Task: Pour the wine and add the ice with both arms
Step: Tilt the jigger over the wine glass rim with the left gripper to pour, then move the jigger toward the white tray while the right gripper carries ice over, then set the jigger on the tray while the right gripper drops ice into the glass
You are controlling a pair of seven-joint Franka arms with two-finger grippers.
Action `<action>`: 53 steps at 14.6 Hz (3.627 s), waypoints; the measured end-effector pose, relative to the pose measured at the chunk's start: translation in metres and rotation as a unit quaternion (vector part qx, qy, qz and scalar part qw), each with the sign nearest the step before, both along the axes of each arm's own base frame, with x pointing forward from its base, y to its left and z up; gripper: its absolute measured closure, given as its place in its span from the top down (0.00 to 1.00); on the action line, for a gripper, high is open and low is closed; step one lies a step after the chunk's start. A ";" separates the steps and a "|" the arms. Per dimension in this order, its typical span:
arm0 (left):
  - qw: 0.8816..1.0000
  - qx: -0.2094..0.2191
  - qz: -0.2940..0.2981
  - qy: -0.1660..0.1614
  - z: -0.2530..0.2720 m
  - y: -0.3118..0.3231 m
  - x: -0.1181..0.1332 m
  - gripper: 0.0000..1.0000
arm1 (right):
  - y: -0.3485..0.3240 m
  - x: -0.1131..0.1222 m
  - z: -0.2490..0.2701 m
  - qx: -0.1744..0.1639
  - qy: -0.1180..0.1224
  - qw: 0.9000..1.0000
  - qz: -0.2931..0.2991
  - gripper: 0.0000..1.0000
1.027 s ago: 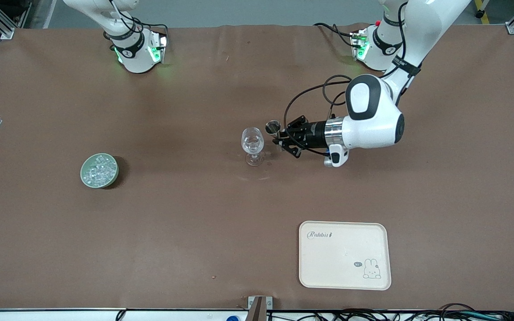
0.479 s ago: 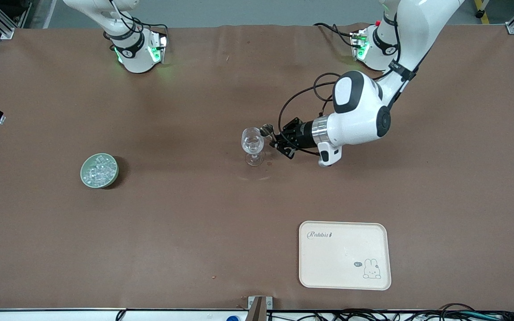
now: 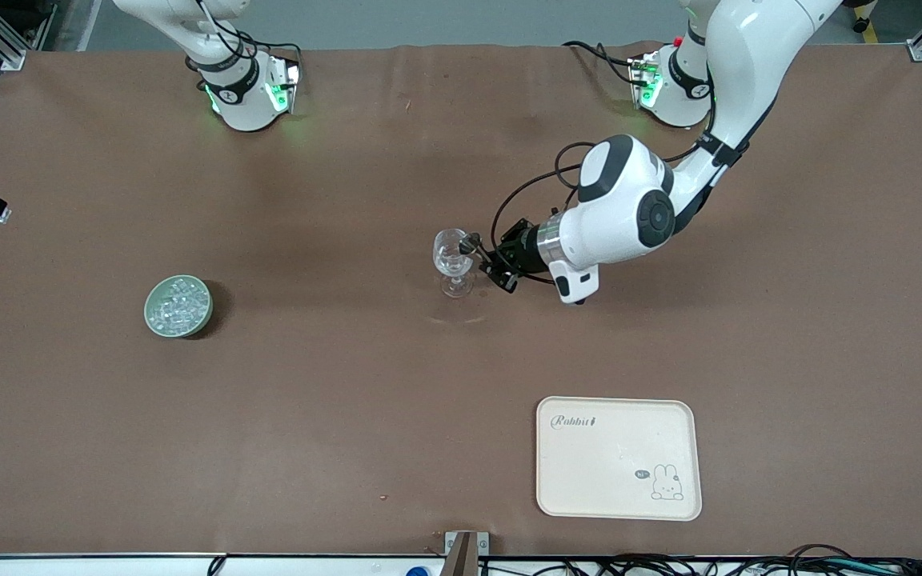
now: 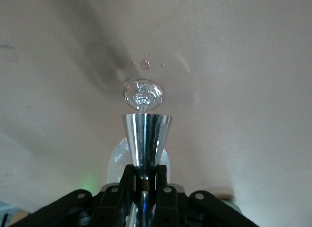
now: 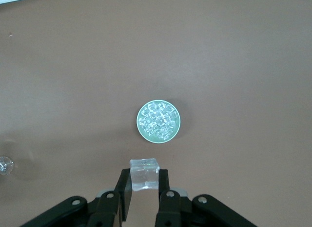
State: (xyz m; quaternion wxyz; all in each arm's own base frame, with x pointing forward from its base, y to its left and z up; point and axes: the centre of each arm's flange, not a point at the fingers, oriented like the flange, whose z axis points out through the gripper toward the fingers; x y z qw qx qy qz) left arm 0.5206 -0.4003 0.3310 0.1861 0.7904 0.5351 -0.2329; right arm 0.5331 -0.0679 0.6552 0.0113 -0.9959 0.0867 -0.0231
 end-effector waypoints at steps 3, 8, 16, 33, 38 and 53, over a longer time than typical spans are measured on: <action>1.000 0.014 -0.014 -0.014 0.004 -0.008 -0.005 0.21 | 0.000 0.004 -0.007 0.000 0.006 1.000 0.000 0.26; 0.998 0.048 -0.025 -0.045 0.013 -0.016 -0.008 0.21 | 0.000 0.007 -0.012 0.000 0.010 1.000 0.000 0.26; 0.994 0.074 -0.042 -0.071 0.018 -0.028 -0.017 0.21 | -0.001 0.010 -0.014 0.000 0.009 1.000 -0.001 0.26; 0.976 -0.193 0.102 0.017 0.020 0.157 0.086 0.21 | 0.239 -0.003 -0.031 0.009 0.032 0.992 -0.122 0.26; 0.949 -0.229 0.215 0.014 -0.025 0.259 0.135 0.21 | 0.365 -0.016 -0.078 0.034 0.044 0.983 -0.173 0.26; 0.865 -0.344 0.363 0.030 -0.196 0.373 0.205 0.21 | 0.548 -0.045 -0.225 0.020 0.037 0.973 -0.225 0.26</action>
